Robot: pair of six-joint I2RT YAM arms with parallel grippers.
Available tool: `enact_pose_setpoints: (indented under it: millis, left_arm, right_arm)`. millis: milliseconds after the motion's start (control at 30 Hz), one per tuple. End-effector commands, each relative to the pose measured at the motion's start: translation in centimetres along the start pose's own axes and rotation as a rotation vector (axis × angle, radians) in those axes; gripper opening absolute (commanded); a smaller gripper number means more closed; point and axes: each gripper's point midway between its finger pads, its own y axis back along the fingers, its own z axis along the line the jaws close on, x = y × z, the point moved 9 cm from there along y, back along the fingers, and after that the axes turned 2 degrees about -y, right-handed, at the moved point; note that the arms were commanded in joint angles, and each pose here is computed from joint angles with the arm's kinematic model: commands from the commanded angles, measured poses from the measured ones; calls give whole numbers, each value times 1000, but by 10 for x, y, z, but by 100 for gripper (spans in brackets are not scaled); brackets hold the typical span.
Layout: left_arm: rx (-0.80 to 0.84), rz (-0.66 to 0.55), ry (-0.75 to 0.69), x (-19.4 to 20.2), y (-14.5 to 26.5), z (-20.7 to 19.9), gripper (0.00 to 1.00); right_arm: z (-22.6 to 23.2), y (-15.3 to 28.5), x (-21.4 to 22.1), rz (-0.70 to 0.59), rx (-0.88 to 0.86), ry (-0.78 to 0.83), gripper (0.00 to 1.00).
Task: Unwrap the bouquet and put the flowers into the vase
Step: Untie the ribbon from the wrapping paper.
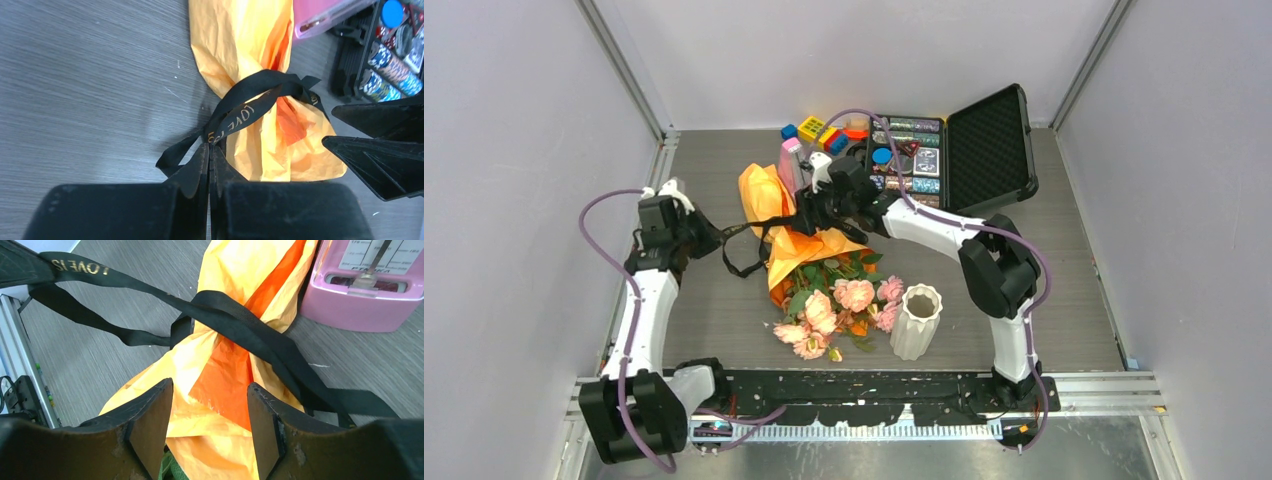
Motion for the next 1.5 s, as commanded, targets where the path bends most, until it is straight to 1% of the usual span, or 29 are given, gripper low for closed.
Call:
enact_pose_setpoints:
  millis: [0, 267, 400, 667, 933, 1000, 1067, 1133, 1333, 1467]
  left_arm:
    - [51, -80, 75, -11, 13, 3, 0]
    - [-51, -198, 149, -21, 27, 24, 0]
    - [-81, -226, 168, -23, 34, 31, 0]
    - [-89, -236, 173, -24, 40, 33, 0]
    - [-89, -233, 176, -24, 40, 34, 0]
    - [-87, -226, 178, -23, 39, 35, 0]
    - [-88, -227, 179, -23, 39, 35, 0]
    - [-89, -225, 181, -23, 38, 36, 0]
    - [-93, -226, 170, -30, 43, 36, 0]
    - [-93, -227, 167, -36, 50, 36, 0]
  right_arm:
    - [6, -3, -21, -58, -18, 60, 62]
    - [5, -21, -25, -36, -31, 92, 62]
    - [4, -30, -26, -31, -30, 108, 63]
    - [1, -48, -32, -12, -33, 119, 62]
    - [5, -69, -22, 50, -77, 98, 61]
    - [7, -74, -18, 66, -86, 97, 60]
    - [10, -76, -16, 73, -90, 97, 56]
    - [11, -77, -16, 74, -93, 93, 49]
    - [10, -68, -22, 41, -24, 92, 24]
    - [9, -59, -26, -1, 25, 101, 19]
